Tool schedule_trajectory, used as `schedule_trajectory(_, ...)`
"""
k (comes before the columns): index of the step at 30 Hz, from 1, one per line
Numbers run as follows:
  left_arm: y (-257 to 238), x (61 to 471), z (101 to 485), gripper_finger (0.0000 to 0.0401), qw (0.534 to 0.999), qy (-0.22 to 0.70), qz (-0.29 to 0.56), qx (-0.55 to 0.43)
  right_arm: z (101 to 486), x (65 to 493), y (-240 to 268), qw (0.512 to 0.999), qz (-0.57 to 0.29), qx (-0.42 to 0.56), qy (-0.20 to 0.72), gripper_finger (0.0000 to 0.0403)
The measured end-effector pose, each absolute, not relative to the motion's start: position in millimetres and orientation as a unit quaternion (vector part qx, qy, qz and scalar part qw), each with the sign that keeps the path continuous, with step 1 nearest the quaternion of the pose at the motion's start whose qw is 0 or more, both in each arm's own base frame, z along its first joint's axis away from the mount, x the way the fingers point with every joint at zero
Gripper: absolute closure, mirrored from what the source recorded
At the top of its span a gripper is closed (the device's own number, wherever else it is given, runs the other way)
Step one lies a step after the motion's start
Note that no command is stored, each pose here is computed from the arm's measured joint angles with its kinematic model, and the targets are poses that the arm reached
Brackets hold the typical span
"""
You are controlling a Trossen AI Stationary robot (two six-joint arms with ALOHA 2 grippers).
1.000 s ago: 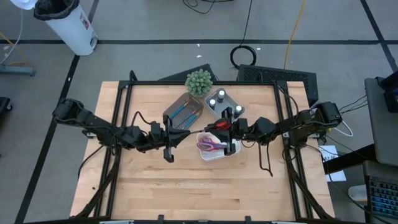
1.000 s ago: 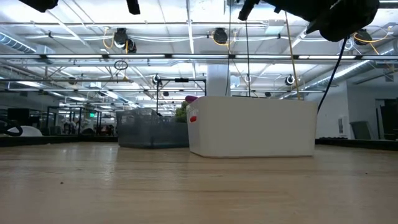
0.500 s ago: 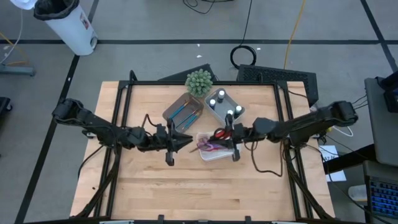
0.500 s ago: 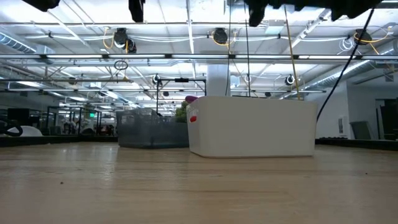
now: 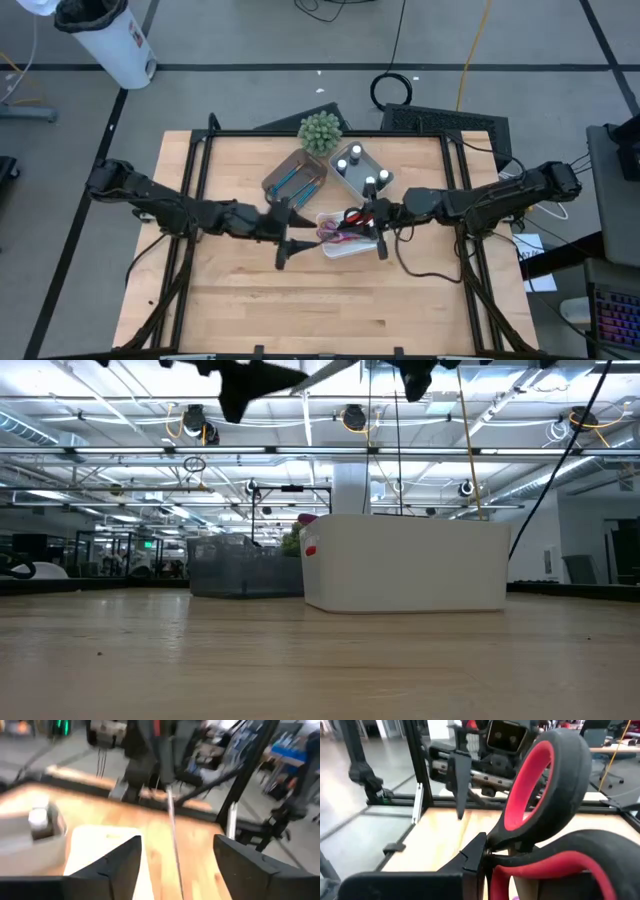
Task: Pick & Place Paint Supplies
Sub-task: Put the black scissors into the white bin
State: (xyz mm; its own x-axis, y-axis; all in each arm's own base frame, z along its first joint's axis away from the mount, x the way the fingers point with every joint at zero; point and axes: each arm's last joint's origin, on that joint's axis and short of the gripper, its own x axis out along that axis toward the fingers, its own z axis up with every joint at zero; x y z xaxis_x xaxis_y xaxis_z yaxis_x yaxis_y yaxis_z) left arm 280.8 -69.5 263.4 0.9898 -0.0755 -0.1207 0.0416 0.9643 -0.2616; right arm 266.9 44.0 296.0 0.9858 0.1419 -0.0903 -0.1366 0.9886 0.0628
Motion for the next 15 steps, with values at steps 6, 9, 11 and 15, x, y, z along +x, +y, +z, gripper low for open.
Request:
schedule_trajectory(6,-74,306,254,0.0114,0.982,0.126,-0.051,-0.129,293,286,47,0.995,0.070,0.001,0.072,0.0342)
schedule_trajectory(9,-78,318,245,0.0113,0.978,0.151,-0.081,-0.121,289,294,48,0.994,0.070,-0.006,0.079,0.0342)
schedule_trajectory(11,-77,325,244,0.0118,0.976,0.159,-0.082,-0.122,288,295,48,0.994,0.070,-0.011,0.083,0.0342)
schedule_trajectory(15,-70,333,248,0.0153,0.974,0.177,-0.065,-0.123,289,295,48,0.994,0.070,-0.012,0.081,0.0342)
